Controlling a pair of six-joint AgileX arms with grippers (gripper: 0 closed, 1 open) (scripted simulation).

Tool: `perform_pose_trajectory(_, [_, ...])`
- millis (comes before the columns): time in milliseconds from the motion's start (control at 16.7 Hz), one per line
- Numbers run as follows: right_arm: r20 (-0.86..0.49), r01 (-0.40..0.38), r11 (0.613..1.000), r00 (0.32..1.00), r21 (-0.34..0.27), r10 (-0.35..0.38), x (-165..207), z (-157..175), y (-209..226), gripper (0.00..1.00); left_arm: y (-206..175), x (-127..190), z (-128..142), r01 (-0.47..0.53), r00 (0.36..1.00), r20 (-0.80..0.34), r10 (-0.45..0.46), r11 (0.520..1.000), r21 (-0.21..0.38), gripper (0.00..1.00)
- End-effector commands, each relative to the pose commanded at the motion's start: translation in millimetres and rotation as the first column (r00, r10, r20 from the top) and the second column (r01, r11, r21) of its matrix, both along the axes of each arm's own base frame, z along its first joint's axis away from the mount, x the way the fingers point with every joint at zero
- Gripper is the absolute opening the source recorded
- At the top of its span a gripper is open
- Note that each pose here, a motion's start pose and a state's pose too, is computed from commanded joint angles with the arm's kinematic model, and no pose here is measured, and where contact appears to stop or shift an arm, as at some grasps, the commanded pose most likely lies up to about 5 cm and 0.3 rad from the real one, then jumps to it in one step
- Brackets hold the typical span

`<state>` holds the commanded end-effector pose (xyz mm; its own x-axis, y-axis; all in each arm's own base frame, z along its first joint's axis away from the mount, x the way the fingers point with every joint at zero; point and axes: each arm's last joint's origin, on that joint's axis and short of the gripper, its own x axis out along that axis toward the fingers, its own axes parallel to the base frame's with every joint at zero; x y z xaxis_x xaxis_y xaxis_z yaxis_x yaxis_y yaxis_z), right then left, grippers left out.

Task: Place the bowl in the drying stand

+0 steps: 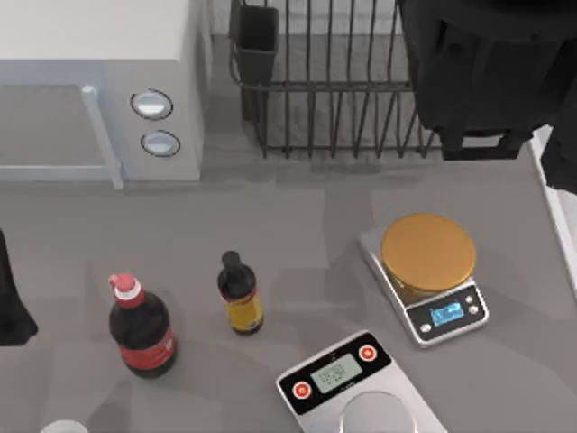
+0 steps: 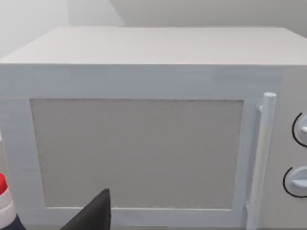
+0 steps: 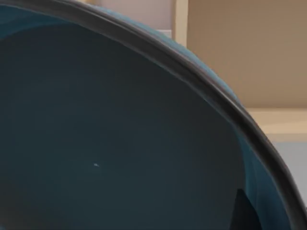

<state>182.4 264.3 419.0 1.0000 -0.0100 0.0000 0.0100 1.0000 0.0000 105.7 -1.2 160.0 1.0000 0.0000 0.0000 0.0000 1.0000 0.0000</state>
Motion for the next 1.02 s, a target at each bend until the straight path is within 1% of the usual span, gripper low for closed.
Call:
perform_pose_trajectory(240, [-0.002, -0.001, 1.000, 1.000, -0.002, 0.001, 2.2, -0.7, 0.9, 0.00, 0.0, 0.0, 0.0, 0.000, 1.000, 0.000, 0.000, 1.000, 0.000, 1.00])
perform_pose_trajectory(420, [-0.005, -0.002, 1.000, 1.000, -0.007, 0.002, 23.8, -17.3, 12.6, 0.00, 0.0, 0.0, 0.0, 0.000, 1.000, 0.000, 0.000, 1.000, 0.000, 1.00])
perform_pose_trajectory(540, [-0.007, -0.005, 1.000, 1.000, -0.008, 0.004, 52.6, -41.5, 24.7, 0.00, 0.0, 0.0, 0.0, 0.000, 1.000, 0.000, 0.000, 1.000, 0.000, 1.00])
perform_pose_trajectory(720, [0.005, -0.006, 1.000, 1.000, 0.010, 0.006, 107.4, -90.7, 33.3, 0.00, 0.0, 0.0, 0.0, 0.000, 1.000, 0.000, 0.000, 1.000, 0.000, 1.00])
perform_pose_trajectory(840, [0.016, -0.005, 1.000, 1.000, 0.020, 0.005, 143.6, -127.6, 28.2, 0.00, 0.0, 0.0, 0.0, 0.000, 1.000, 0.000, 0.000, 1.000, 0.000, 1.00])
perform_pose_trajectory(1020, [0.011, -0.002, 1.000, 1.000, 0.011, 0.002, 184.2, -177.3, 10.1, 0.00, 0.0, 0.0, 0.0, 0.000, 1.000, 0.000, 0.000, 1.000, 0.000, 1.00])
